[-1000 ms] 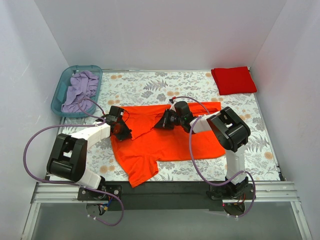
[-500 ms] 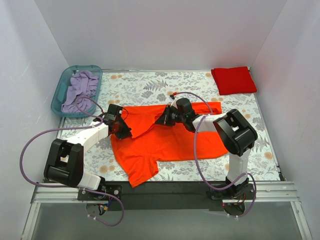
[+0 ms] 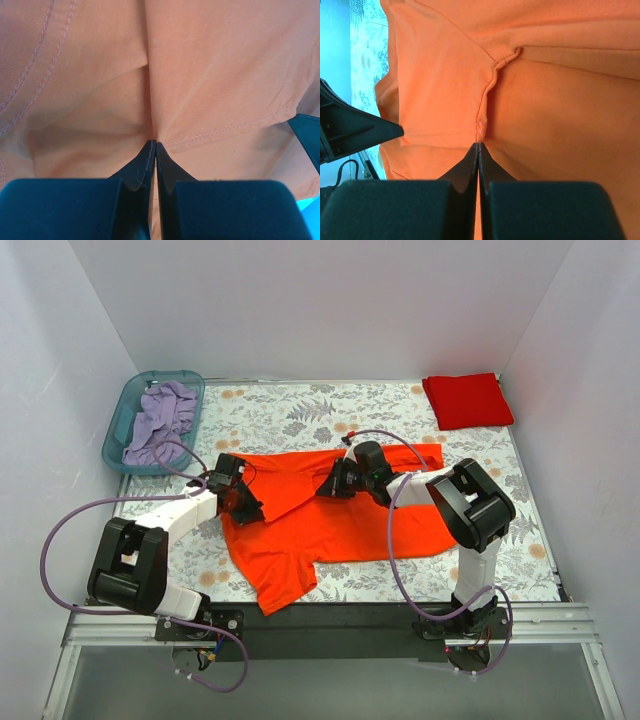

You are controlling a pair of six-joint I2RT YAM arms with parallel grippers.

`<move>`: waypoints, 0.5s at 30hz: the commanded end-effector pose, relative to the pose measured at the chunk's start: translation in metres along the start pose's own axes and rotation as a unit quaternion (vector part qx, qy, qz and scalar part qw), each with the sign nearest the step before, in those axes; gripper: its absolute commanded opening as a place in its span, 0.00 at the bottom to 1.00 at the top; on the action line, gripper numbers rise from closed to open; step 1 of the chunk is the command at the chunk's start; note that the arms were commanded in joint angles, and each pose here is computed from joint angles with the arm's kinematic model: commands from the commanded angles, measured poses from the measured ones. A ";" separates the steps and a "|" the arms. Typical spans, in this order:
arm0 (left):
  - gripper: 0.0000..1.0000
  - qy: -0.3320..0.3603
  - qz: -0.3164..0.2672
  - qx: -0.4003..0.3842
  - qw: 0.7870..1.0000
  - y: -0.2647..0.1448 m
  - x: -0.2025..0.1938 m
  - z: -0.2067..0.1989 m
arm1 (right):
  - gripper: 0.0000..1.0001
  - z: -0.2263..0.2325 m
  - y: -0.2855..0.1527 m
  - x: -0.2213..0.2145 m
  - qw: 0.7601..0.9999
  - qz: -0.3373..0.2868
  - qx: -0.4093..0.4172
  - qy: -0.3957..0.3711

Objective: Fold and stack the t-shirts
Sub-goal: Fold the tshirt

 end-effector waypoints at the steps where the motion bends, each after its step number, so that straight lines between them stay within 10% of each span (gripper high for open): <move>1: 0.00 -0.005 -0.010 -0.014 1.000 -0.007 0.000 0.000 | 0.01 -0.004 0.003 0.004 1.000 -0.008 -0.007 -0.019; 10: 0.48 0.001 -0.088 -0.032 0.996 -0.027 0.030 -0.022 | 0.29 -0.002 -0.015 0.032 0.997 -0.034 -0.015 -0.063; 15: 0.58 -0.024 -0.147 -0.036 0.988 -0.035 0.083 -0.032 | 0.37 -0.022 -0.048 0.072 0.992 -0.068 -0.052 -0.098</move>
Point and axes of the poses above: each gripper's point midway between its finger pads, its own y axis out along the fingers, its own z axis along the line the jaws close on, x = y × z, the point moved 10 cm from there along -y, back along the fingers, and after that the axes turned 13 degrees about -y, right-handed, at the moved point
